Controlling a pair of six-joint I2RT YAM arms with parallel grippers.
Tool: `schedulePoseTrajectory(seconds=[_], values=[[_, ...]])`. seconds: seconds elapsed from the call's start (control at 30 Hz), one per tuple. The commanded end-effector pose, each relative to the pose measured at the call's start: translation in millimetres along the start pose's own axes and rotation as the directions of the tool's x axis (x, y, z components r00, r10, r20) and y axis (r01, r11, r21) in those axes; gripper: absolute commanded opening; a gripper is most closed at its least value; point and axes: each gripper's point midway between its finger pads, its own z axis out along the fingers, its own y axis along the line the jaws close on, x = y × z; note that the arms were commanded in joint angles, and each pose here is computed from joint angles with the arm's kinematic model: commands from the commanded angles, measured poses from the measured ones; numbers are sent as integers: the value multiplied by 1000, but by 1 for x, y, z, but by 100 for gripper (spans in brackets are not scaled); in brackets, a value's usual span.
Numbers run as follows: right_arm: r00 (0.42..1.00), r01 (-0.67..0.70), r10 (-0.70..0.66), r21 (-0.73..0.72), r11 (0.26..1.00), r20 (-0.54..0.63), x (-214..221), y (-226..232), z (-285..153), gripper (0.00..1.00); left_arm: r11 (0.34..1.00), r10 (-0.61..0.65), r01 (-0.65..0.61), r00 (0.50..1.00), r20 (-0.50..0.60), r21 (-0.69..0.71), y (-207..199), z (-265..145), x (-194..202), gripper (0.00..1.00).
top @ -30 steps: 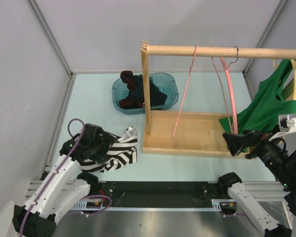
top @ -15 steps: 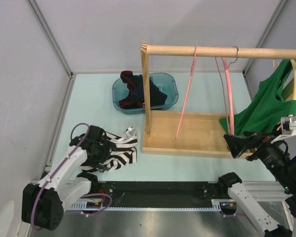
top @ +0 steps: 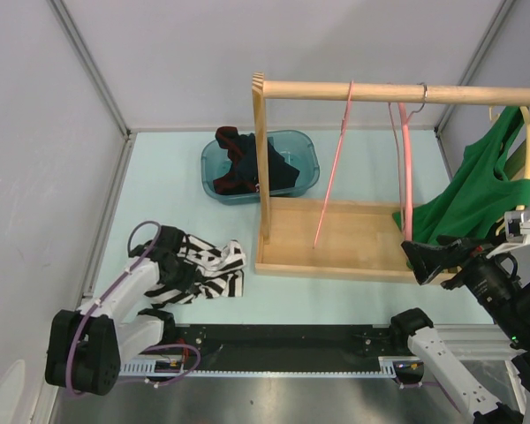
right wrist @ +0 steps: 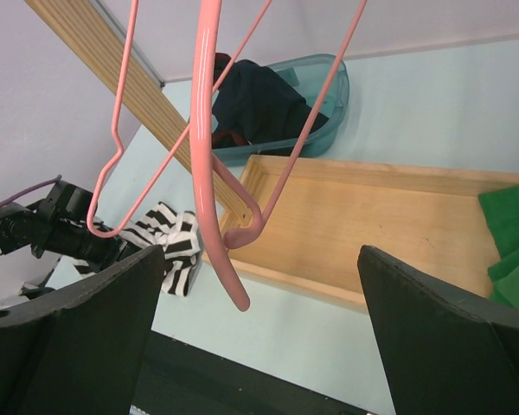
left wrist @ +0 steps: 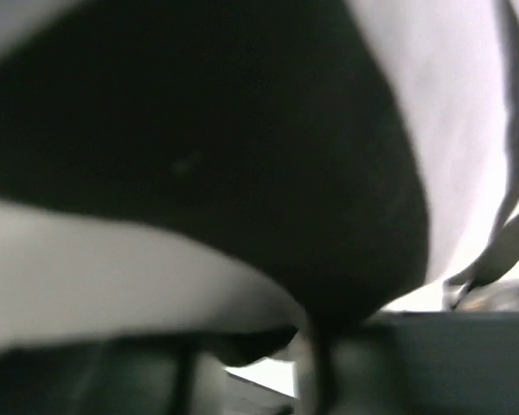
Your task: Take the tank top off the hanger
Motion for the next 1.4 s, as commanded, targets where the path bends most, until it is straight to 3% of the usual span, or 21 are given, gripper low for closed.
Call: schedulePoseTrajectory(seconds=[0.0,0.1,0.23,0.27,0.37,0.4,0.47,0.57,0.67,0.7,0.77,0.8,0.9,1.0,1.1,1.17,1.23,1.27,1.37], values=[[1000,13,-13,1,1000,25,-4,-1,-2,100,996,13,-22,995,101,91,-21,2,-22,4],[999,19,-19,7,1000,29,-5,-2,-3,100,976,41,-84,977,207,203,-48,-26,-40,0],[999,26,-27,5,1000,25,-5,-2,-2,100,912,109,-252,909,401,324,-99,-87,-69,0],[999,29,-30,6,1000,23,-5,-2,-2,100,808,178,-422,840,512,411,-144,-134,-76,0],[999,37,-37,16,999,19,-4,-4,-1,100,658,293,-611,746,598,441,-190,-169,-71,0],[999,40,-40,19,999,18,-4,-5,-1,100,592,291,-658,713,638,465,-212,-198,-71,0],[999,47,-48,23,999,21,-4,-6,-1,100,492,379,-739,658,651,461,-238,-206,-61,0],[998,56,-57,33,998,22,-4,-8,-1,100,257,353,-807,591,725,532,-288,-258,-43,0],[997,70,-71,41,997,13,-2,-10,-3,100,151,315,-791,607,730,593,-333,-290,-36,0],[997,75,-77,65,995,21,-4,-15,-4,100,144,365,-770,625,690,621,-349,-269,-32,0],[997,77,-79,75,994,26,-5,-17,-5,100,71,373,-713,668,644,698,-373,-279,-18,0],[997,77,-79,76,994,24,-4,-17,-4,100,59,429,-670,687,587,740,-384,-260,-7,0],[997,72,-75,81,994,28,-5,-18,-3,100,71,471,-602,723,505,796,-401,-241,18,0],[997,64,-67,75,995,35,-6,-17,-1,100,170,489,-548,769,412,819,-405,-193,37,0],[997,60,-63,76,995,34,-4,-17,1,100,330,439,-483,839,322,811,-393,-140,42,0],[998,60,-63,75,995,27,-2,-18,3,100,497,313,-387,915,255,776,-374,-97,29,0],[998,57,-59,75,996,27,-2,-17,4,100,615,185,-247,968,167,749,-359,-66,18,0],[998,45,-47,65,997,33,-4,-15,5,100,652,157,-221,975,156,725,-349,-44,13,0],[999,26,-27,38,999,45,-9,-8,8,100,679,170,-220,975,141,700,-353,-26,14,0]])
